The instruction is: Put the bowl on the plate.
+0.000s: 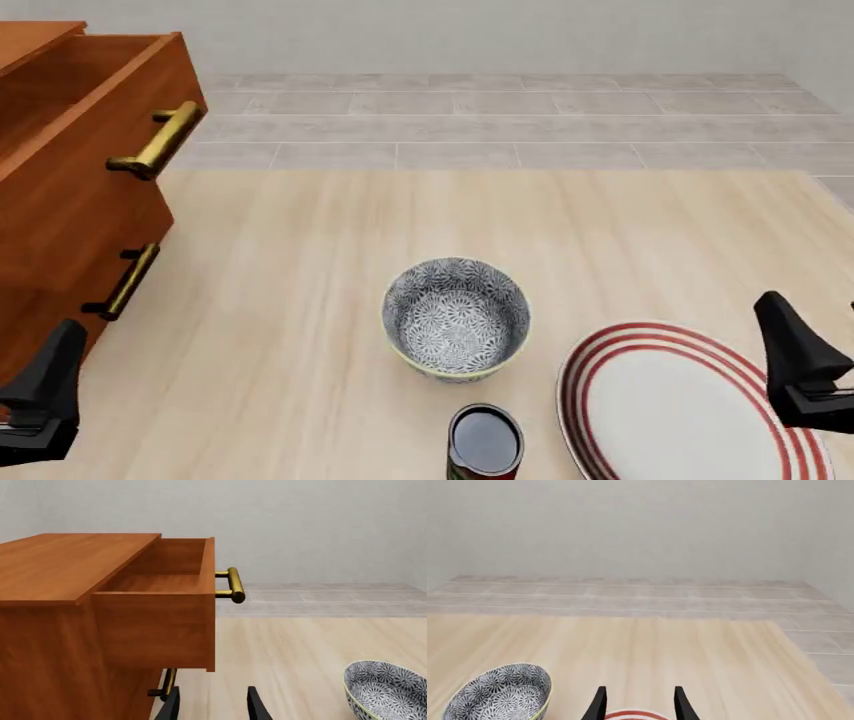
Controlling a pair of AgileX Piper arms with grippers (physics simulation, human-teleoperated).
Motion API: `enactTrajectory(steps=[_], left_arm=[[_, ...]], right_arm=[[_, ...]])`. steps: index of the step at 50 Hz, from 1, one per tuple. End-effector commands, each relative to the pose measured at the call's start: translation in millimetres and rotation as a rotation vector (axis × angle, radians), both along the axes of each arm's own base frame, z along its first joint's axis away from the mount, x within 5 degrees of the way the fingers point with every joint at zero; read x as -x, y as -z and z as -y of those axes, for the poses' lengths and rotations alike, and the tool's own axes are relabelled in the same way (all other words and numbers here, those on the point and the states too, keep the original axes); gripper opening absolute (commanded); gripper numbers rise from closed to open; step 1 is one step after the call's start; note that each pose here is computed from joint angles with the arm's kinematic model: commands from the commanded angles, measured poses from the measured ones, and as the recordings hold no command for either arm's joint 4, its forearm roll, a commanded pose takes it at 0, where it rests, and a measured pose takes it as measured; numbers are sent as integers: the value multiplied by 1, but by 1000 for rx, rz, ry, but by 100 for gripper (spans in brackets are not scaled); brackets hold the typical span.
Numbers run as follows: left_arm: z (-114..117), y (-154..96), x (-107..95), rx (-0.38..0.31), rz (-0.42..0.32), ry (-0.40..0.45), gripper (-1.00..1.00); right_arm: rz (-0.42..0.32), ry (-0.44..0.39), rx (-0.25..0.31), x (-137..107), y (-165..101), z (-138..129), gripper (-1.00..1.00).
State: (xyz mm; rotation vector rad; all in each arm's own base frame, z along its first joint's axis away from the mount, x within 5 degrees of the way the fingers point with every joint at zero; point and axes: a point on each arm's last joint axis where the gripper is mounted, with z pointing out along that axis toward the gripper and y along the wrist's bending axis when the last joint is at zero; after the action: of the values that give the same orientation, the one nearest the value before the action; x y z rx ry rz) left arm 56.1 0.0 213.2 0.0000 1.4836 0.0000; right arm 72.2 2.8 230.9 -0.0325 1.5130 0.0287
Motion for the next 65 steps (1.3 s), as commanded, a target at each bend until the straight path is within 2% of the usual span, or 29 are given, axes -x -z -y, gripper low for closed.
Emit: enactTrajectory(steps=[1,8,9,10,11,12,14,17,20,22,23,24,29,32,38,42,46,48,52,55,56,59,60,61,62,65], left_arm=[[0,0,0,0,0,0,100],[0,0,0,0,0,0,100],[0,0,0,0,0,0,100],[0,0,0,0,0,0,100],[0,0,0,0,0,0,100],[0,0,0,0,0,0,100],[0,0,0,0,0,0,100],[0,0,0,0,0,0,100],[0,0,0,0,0,0,100],[0,0,0,0,0,0,100],[0,0,0,0,0,0,100],[0,0,0,0,0,0,100],[0,0,0,0,0,0,100],[0,0,0,0,0,0,100],[0,0,0,0,0,0,100],[0,0,0,0,0,0,100],[0,0,0,0,0,0,100],[0,0,0,0,0,0,100],[0,0,0,0,0,0,100],[0,0,0,0,0,0,100],[0,0,0,0,0,0,100],[0,0,0,0,0,0,100],[0,0,0,0,0,0,100],[0,0,0,0,0,0,100],[0,0,0,0,0,0,100],[0,0,0,0,0,0,100]], right_arm=[[17,-27,-3,-17,-28,-3,100],[22,-60,5,-27,-41,-7,100],[19,-63,2,-30,-42,-8,100],[21,-58,-31,-32,-43,-7,100],[10,-63,-21,-36,-43,-8,100],[12,-82,21,-38,-45,-11,100],[3,-87,-2,-44,-49,-12,100],[-11,-112,2,-52,-54,-16,100],[-40,-140,23,-61,-55,-21,100],[-66,-157,11,-68,-56,-25,100],[-68,-167,61,-71,-57,-27,100],[-72,-175,46,-72,-59,-29,100],[-114,-204,56,-84,-59,-36,100],[-149,-245,38,-91,-60,-45,100],[-204,-316,37,-96,-58,-60,100],[-230,-332,34,-98,-57,-64,100],[-294,-374,-4,-103,-55,-76,100],[-293,-371,3,-105,-56,-76,100],[-339,-406,15,-110,-54,-87,100],[-365,-422,-2,-113,-54,-93,100],[-372,-422,21,-116,-53,-94,100],[-397,-430,13,-121,-51,-100,100],[-390,-413,-3,-124,-53,-97,100],[-422,-430,-24,-125,-49,-104,100],[-436,-445,36,-128,-45,-108,100],[-471,-449,32,-132,-41,-113,100]])
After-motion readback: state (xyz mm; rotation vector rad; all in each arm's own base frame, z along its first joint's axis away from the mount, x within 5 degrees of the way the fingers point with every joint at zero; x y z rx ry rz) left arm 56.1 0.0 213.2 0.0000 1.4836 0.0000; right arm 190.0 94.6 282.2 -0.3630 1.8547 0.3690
